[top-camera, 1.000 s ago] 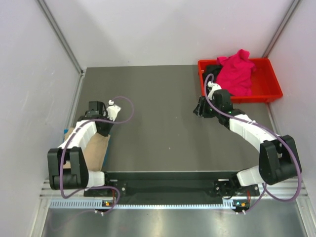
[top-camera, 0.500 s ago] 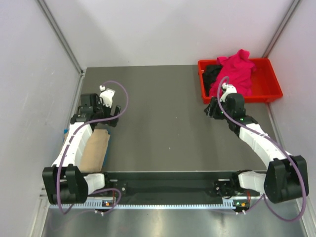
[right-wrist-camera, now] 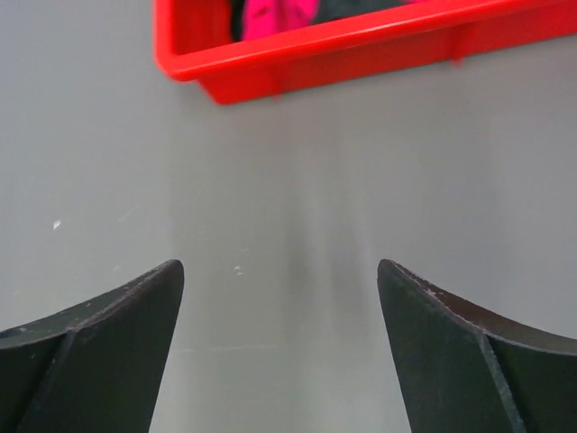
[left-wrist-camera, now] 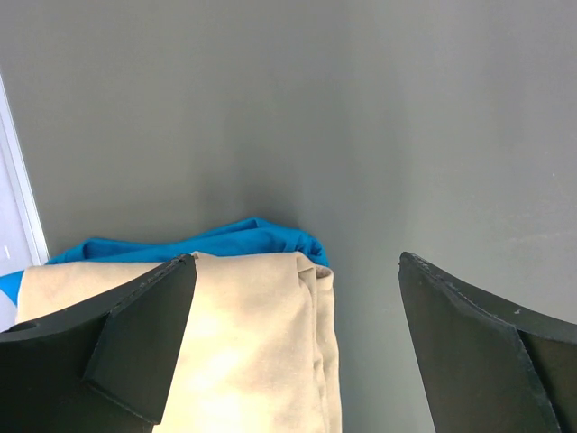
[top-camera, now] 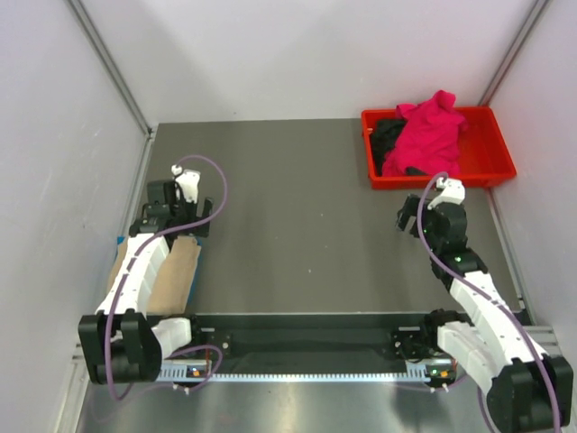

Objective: Fold and stack the t-shirts
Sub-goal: Reset both grippers

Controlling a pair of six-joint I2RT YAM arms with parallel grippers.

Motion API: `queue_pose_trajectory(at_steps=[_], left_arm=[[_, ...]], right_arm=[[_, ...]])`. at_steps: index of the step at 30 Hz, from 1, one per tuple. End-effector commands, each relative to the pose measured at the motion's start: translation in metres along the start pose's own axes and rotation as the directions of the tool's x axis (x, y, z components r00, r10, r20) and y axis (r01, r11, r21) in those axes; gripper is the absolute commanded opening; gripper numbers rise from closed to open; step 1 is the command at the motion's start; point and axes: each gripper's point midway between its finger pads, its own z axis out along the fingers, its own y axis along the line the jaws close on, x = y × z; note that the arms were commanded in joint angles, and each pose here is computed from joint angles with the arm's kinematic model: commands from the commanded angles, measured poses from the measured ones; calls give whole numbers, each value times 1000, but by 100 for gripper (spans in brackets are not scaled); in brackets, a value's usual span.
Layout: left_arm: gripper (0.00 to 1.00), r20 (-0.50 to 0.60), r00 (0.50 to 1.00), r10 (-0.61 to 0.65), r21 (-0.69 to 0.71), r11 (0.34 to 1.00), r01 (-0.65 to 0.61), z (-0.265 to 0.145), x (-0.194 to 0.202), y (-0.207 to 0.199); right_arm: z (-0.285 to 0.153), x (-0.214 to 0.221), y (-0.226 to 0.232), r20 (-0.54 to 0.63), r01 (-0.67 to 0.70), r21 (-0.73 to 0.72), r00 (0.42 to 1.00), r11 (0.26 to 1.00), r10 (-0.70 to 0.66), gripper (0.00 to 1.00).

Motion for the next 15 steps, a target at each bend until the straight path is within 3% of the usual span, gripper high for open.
queue_pose_trajectory(at_steps=[1,4,15], left_arm=[[99,30,999,-18,-17,1000,19,-4,-5,4],[99,27,999,-23,-4,1000,23,-4,-4,3],[99,16,999,-32,-4,999,32,-4,2,7]], right_arm=[[-9,-25,-22,134,-24,112,991,993,9,90],[-15,-23,-33,156,-41,163,988,986,15,100],[-21,-26,-38,192,-55,176,981,983,20,100]])
